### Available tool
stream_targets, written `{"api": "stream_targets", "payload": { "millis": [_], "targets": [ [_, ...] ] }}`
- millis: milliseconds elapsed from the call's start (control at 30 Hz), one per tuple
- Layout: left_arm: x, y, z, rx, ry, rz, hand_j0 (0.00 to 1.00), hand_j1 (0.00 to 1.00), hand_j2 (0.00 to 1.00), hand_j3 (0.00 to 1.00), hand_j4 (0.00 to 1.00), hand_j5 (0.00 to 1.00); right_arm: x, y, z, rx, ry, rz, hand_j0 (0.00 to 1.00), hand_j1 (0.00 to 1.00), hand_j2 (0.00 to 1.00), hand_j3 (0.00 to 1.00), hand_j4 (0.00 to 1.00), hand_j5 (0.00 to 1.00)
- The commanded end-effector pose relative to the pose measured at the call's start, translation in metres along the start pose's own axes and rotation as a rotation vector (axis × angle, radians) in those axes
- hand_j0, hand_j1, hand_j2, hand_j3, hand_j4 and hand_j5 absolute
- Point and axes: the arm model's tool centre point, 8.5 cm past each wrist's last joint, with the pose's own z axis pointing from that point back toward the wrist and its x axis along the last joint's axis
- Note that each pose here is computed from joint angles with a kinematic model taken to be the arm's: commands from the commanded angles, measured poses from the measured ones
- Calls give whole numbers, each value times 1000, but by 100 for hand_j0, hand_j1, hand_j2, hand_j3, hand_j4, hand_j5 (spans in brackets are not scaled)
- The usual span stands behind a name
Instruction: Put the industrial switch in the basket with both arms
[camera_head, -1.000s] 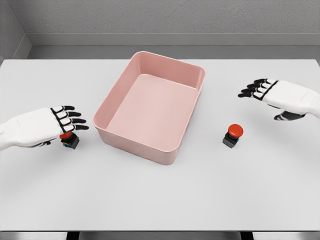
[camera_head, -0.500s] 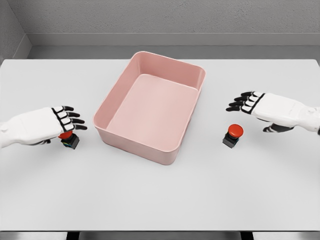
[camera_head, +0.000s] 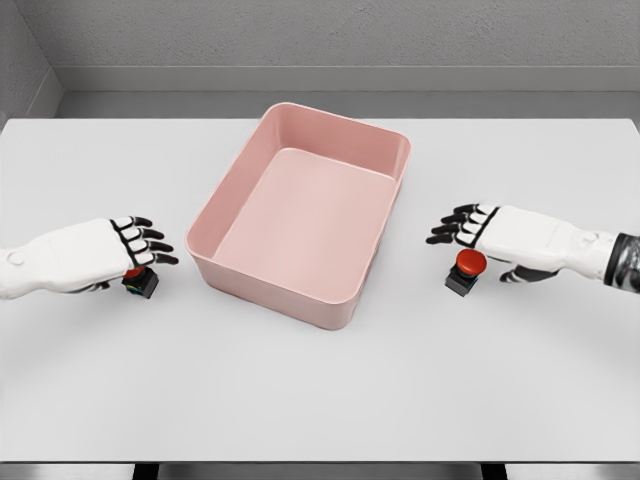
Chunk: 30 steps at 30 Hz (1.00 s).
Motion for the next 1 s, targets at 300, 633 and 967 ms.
{"api": "stream_targets", "payload": {
  "millis": [300,633,967],
  "targets": [
    [1,0,-3,7,-2,1,89,89,89,89,89,89,5,6,-8,12,-18,-3,98,98,98,98,98,98],
    [2,0,-5,8,-5,-1,88,88,88,88,88,88,6,5,-14,17,-22,6,94,94,94,94,94,94],
    [8,-8,-9,-8,-24,12,88,88,88,88,88,88,6,7,-15,29,-19,19,90,90,90,90,90,90]
  ]
}}
